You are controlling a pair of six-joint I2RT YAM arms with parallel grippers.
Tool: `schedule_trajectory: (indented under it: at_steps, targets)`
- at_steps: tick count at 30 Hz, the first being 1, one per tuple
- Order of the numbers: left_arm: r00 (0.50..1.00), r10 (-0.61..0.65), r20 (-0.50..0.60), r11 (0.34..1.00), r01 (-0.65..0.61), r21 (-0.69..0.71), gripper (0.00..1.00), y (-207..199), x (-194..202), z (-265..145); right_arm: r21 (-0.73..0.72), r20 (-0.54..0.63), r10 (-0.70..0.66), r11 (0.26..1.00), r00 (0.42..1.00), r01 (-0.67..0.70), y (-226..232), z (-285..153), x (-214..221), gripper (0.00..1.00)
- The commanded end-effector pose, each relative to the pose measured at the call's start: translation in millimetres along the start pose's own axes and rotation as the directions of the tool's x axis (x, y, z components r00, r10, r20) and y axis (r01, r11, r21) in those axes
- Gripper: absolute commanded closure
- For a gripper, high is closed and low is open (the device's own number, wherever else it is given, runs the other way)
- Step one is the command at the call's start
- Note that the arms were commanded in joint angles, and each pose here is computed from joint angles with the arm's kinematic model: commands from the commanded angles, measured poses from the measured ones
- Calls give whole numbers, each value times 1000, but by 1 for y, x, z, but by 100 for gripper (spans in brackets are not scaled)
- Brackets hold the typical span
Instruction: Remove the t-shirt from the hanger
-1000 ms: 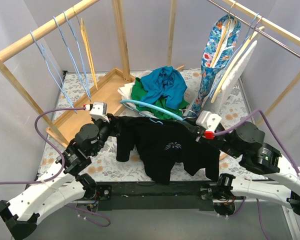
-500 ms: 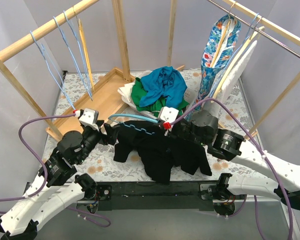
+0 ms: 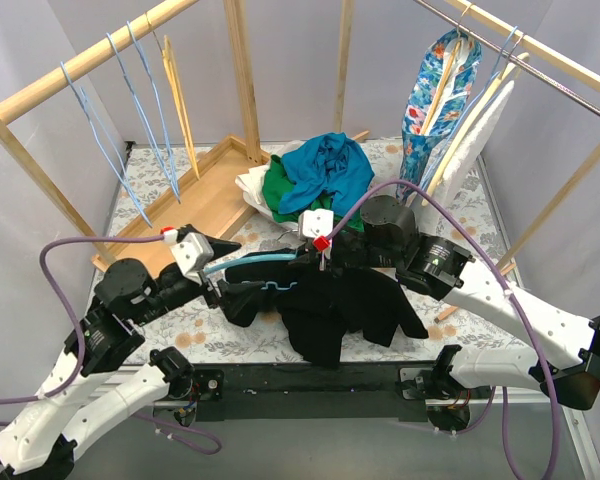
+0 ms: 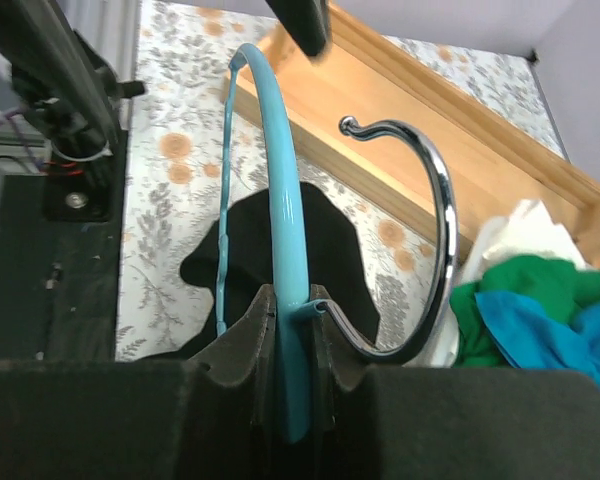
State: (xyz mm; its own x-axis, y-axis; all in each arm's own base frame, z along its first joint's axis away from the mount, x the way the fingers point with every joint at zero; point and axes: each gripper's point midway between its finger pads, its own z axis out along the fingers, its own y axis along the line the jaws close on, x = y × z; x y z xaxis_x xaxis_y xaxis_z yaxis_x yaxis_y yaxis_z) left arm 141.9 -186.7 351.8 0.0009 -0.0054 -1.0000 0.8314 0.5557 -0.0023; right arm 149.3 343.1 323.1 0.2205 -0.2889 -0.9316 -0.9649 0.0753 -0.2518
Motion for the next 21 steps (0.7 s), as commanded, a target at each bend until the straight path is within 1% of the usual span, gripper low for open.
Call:
schedule_trajectory:
  at_steps: [1,3,5,9,12,13,14,16,19,21]
  targets:
    - [996,21,-90,993,-10,122,10,-15,21,16,-108,149,-64,991,987,80,12,-11,-55,99]
    - [995,25,-98,992,-13,124,7,-13,24,21,-139,142,-61,987,988,81,17,-12,-54,99]
    - [994,30,-102,991,-17,131,6,-13,27,25,-171,148,-62,981,987,88,24,-15,-54,99]
    - [992,27,-124,989,-8,149,8,-15,33,29,-219,161,-61,971,985,96,34,-22,-57,99]
    - [991,26,-132,989,-6,151,21,-15,35,32,-244,148,-59,965,987,95,39,-23,-54,99]
    - [991,26,-132,988,-6,153,29,-15,35,32,-253,136,-55,963,989,88,40,-21,-51,99]
    - [991,28,-130,988,-8,156,31,-15,34,32,-253,130,-54,964,990,86,40,-21,-49,99]
    - [991,28,-130,987,-7,163,31,-17,33,31,-256,103,-46,964,994,71,40,-17,-41,99]
    - [987,28,-155,979,4,203,35,-23,37,30,-273,90,-37,960,995,60,43,-15,-36,99]
    - [981,25,-191,973,21,231,40,-28,44,29,-281,88,-35,958,996,59,44,-15,-35,99]
